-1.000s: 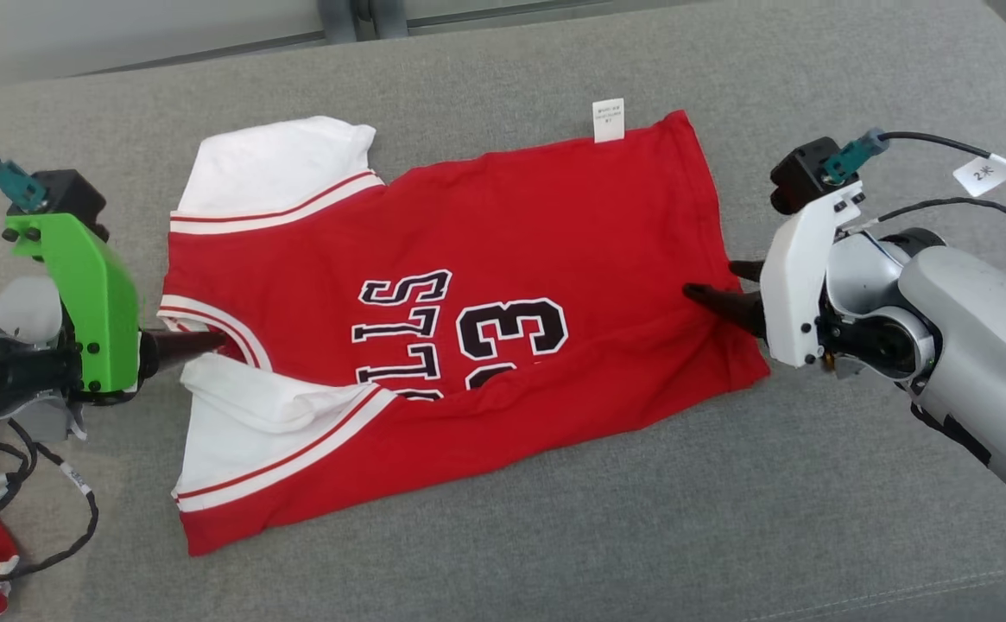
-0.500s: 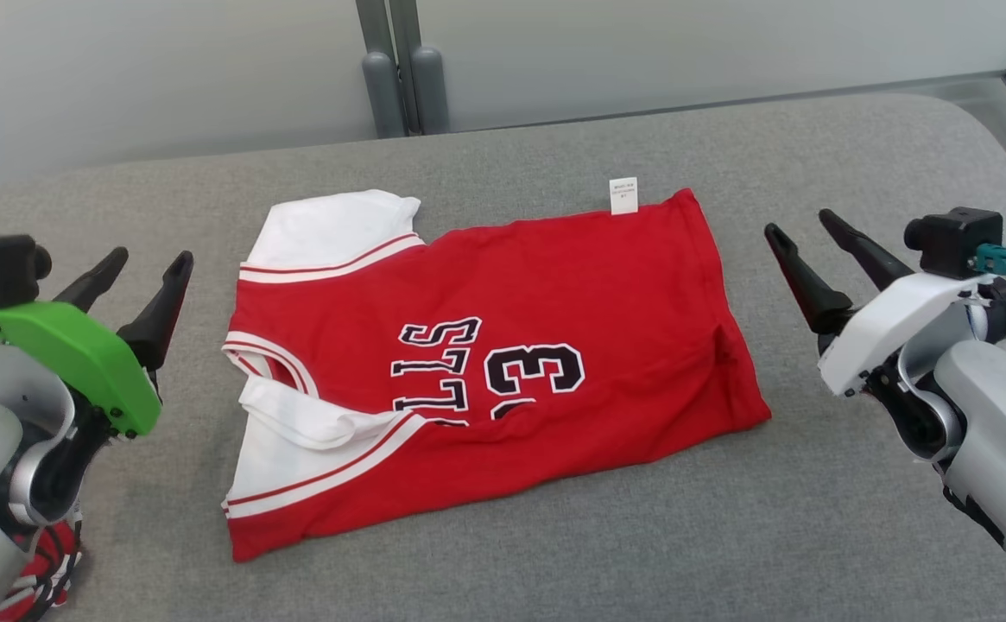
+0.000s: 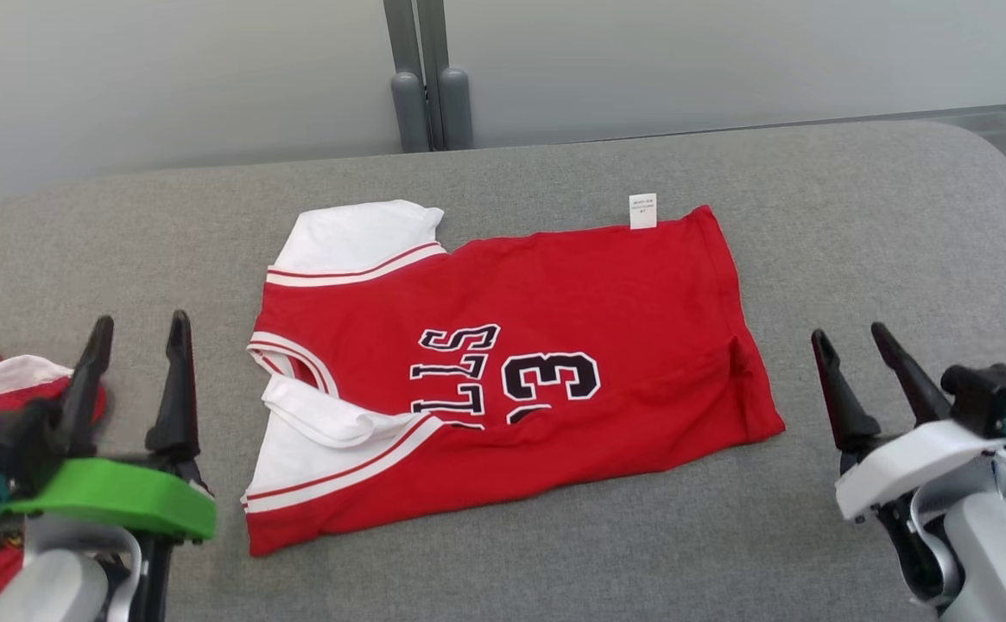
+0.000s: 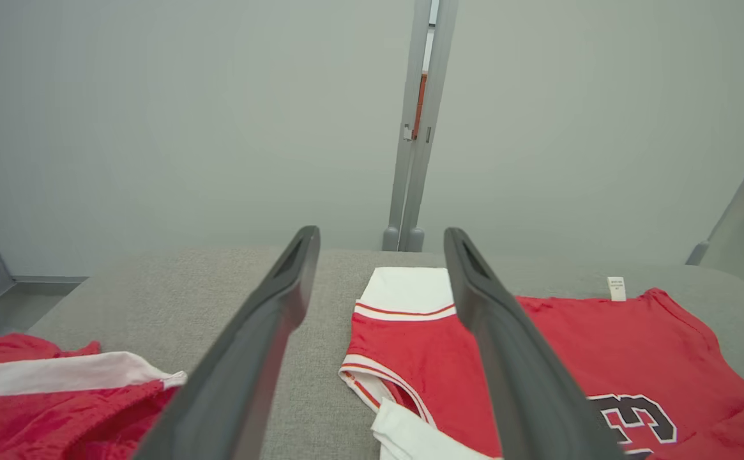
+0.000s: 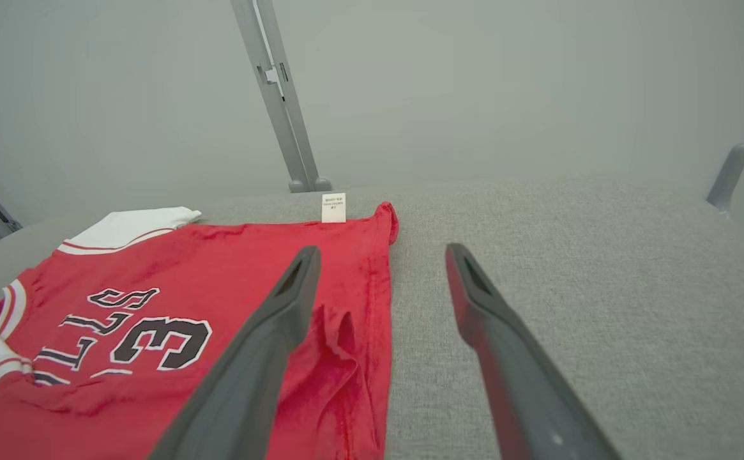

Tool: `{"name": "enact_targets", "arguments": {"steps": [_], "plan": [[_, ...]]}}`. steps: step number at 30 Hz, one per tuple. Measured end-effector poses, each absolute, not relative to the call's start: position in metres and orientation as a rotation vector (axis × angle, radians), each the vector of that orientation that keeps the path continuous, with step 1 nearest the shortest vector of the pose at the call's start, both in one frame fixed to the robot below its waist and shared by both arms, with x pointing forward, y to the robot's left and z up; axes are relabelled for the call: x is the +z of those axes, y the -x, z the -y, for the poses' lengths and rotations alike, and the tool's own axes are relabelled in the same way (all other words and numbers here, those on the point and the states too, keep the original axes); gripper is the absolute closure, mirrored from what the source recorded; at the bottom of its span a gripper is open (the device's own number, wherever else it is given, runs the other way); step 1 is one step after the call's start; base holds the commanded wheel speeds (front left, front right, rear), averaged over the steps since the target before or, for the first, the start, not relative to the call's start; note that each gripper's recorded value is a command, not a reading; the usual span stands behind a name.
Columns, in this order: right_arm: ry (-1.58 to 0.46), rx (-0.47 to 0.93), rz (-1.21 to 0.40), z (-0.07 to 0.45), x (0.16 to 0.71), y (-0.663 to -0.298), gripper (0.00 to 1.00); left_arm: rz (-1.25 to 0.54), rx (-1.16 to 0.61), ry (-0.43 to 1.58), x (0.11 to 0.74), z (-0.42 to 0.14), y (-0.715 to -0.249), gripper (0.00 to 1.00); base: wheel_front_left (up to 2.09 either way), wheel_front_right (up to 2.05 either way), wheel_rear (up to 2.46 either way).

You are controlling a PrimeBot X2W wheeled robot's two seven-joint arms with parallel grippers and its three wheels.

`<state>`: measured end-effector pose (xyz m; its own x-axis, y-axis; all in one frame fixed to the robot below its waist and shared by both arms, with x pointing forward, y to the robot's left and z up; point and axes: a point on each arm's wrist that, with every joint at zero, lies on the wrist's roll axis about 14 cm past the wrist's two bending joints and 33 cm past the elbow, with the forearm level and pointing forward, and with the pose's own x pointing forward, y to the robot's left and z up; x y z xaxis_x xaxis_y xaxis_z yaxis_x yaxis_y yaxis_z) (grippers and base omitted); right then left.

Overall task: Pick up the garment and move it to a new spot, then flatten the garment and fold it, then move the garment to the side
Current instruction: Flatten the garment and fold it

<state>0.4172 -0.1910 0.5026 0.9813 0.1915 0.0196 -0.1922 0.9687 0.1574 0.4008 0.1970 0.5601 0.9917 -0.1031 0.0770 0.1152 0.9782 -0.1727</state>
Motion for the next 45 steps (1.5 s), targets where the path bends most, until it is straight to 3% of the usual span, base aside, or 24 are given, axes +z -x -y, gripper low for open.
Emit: {"name": "enact_targets", "arguments": {"steps": [13,22,35,36,37,38,39,45], "plan": [[-0.126,0.222,-0.217,0.169,0.446,-0.409,0.0,-0.058,-0.023,0.214,0.489,-0.202,-0.375,0.0,0.0,0.0,0.0],[-0.09,0.252,-0.393,0.157,0.409,-0.414,0.0,-0.376,-0.033,0.217,0.409,-0.195,-0.356,0.0,0.0,0.0,0.0],[-0.073,0.256,-0.498,0.155,0.385,-0.413,0.0,-0.655,-0.104,0.242,0.357,-0.176,-0.347,0.0,0.0,0.0,0.0],[-0.072,0.256,-0.501,0.155,0.384,-0.413,0.36,-0.671,-0.117,0.245,0.355,-0.174,-0.347,0.0,0.0,0.0,0.0],[-0.071,0.261,-0.503,0.154,0.384,-0.413,0.62,-0.676,-0.122,0.247,0.354,-0.174,-0.347,0.07,0.0,0.0,0.0],[-0.072,0.267,-0.5,0.152,0.385,-0.414,1.0,-0.68,-0.125,0.251,0.354,-0.174,-0.347,0.66,0.0,0.0,0.0],[-0.077,0.27,-0.497,0.15,0.386,-0.414,1.0,-0.678,-0.128,0.259,0.354,-0.173,-0.349,1.0,0.0,0.0,0.0],[-0.087,0.266,-0.452,0.154,0.397,-0.419,1.0,-0.643,-0.129,0.264,0.362,-0.176,-0.354,1.0,0.0,0.0,0.0]]}}
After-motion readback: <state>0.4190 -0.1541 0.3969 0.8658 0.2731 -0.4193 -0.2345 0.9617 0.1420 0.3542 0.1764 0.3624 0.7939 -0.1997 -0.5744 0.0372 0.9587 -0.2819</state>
